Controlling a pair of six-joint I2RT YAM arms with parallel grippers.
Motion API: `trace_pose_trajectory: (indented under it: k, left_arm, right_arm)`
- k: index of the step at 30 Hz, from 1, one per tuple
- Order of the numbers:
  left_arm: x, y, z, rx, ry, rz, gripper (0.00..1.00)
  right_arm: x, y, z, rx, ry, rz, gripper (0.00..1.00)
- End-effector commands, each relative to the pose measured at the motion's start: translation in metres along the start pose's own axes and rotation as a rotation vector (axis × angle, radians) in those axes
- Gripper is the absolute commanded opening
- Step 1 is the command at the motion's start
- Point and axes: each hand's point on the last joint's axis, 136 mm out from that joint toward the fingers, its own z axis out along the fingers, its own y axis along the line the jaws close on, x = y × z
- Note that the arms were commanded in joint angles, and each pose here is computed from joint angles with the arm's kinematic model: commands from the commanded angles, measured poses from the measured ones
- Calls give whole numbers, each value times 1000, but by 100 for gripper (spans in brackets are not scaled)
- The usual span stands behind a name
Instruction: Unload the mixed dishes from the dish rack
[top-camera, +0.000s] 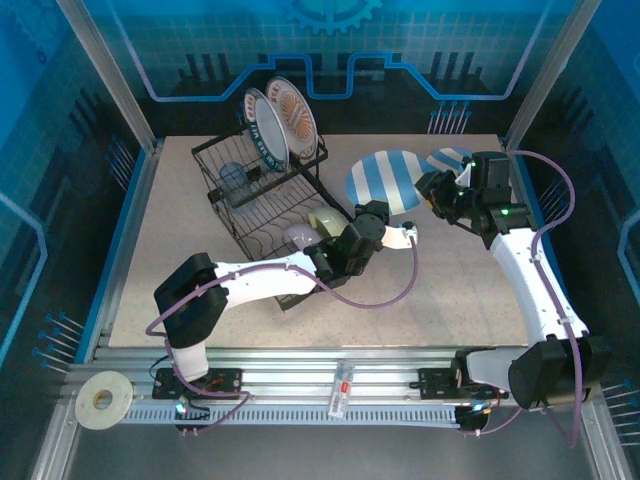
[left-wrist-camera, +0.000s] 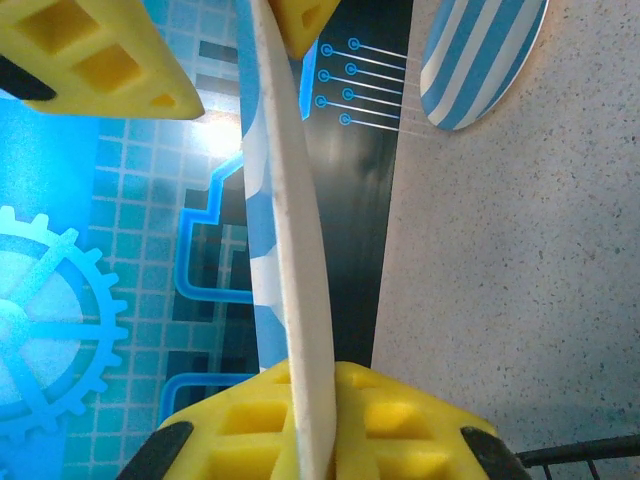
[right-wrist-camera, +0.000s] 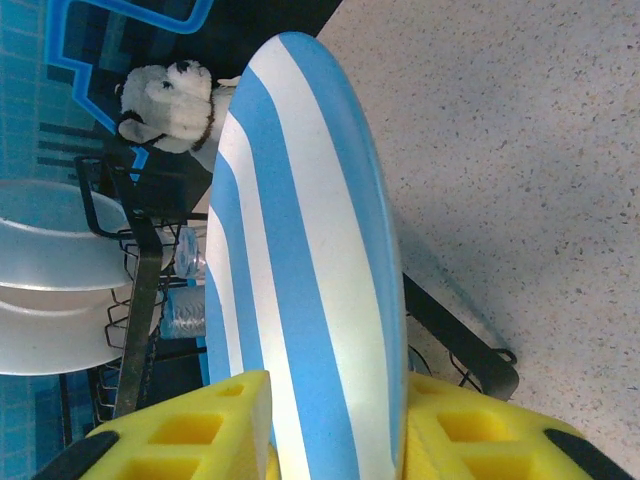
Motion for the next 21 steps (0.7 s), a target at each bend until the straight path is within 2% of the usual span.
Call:
trace_pose_trajectory:
  k: [1,12,21]
  left_arm:
    - [-4,30,-1,-72,-2,-74,0]
    - [-4,32,-2,-81,2,-87,0]
    - [-4,34,-3,-83,3,-97,0]
  right_arm:
    - [4,7,1,-23,26,10,35]
    - [5,5,4,-27,24,17,29]
    - [5,5,9,-34,29,22,20]
